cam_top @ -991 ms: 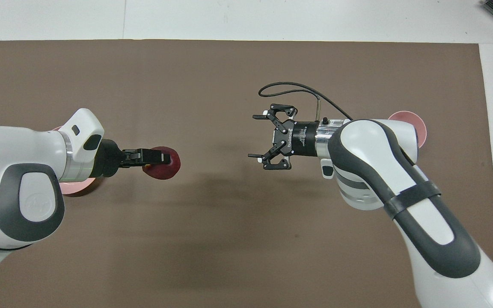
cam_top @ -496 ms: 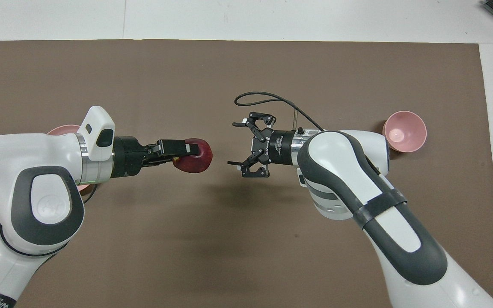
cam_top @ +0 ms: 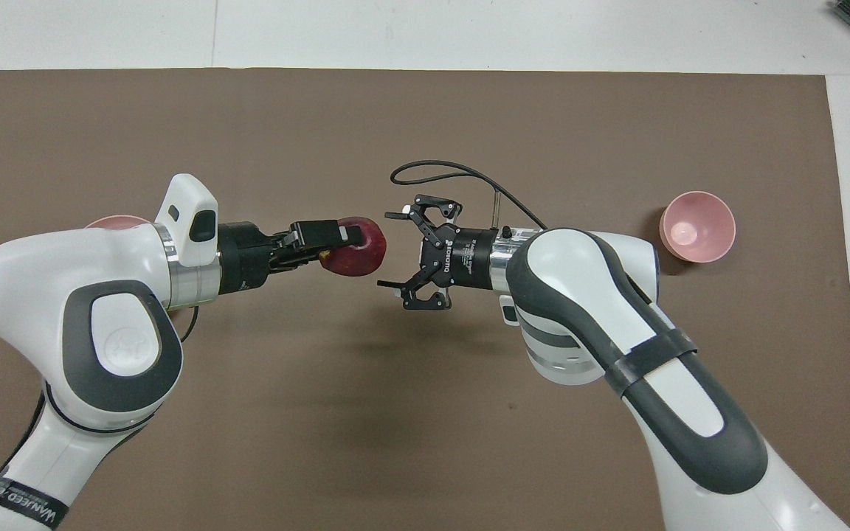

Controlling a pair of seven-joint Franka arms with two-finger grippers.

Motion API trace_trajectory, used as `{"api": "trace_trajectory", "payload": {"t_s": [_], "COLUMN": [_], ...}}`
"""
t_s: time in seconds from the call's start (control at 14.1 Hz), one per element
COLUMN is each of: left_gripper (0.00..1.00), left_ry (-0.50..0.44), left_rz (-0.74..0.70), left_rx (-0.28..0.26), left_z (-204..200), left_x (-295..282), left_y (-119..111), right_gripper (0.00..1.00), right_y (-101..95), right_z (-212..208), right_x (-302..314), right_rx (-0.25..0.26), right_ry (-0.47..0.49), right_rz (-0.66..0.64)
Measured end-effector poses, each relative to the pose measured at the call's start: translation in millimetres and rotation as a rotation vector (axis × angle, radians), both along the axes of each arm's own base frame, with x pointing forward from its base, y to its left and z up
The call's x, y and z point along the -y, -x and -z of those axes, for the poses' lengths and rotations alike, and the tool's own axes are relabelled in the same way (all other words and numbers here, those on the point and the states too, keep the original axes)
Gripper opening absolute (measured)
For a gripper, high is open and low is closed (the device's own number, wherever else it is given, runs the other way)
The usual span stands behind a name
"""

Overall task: Move apple from plate to bowl
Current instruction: 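Close the right gripper on the apple held by the left gripper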

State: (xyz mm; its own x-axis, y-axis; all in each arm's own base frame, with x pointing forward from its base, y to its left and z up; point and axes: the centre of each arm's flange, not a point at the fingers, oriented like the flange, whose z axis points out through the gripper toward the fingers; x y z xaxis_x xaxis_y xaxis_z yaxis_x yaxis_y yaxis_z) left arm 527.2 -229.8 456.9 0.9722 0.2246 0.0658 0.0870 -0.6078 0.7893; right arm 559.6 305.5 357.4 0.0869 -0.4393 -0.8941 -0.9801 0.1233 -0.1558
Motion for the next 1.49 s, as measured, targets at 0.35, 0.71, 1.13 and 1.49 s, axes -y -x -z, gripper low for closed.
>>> {"api": "trace_trajectory", "payload": {"t_s": [0.35, 0.71, 1.13, 1.49], "left_gripper": [0.69, 0.69, 0.69, 0.69], "left_ry": [0.007, 0.011, 0.015, 0.015], "left_rz": [-0.014, 0.001, -0.002, 0.000], "left_rx": [0.018, -0.004, -0.026, -0.022], "left_z": [3.4, 8.9, 12.0, 11.3], "left_x": [21.4, 33.1, 38.8, 38.0], "left_y": [-5.7, 0.4, 2.9, 2.2], "right_gripper": [1.00, 1.00, 0.90, 0.81], "right_y": [-2.1, -6.1, -7.9, -7.9], "right_z": [-0.1, -7.3, -11.9, -13.0], "right_x": [2.7, 3.0, 2.7, 2.5], "right_rx": [-0.002, 0.003, 0.033, 0.055], "right_ry": [-0.006, -0.029, -0.040, -0.035], "right_rz": [0.016, 0.003, -0.022, -0.034]}}
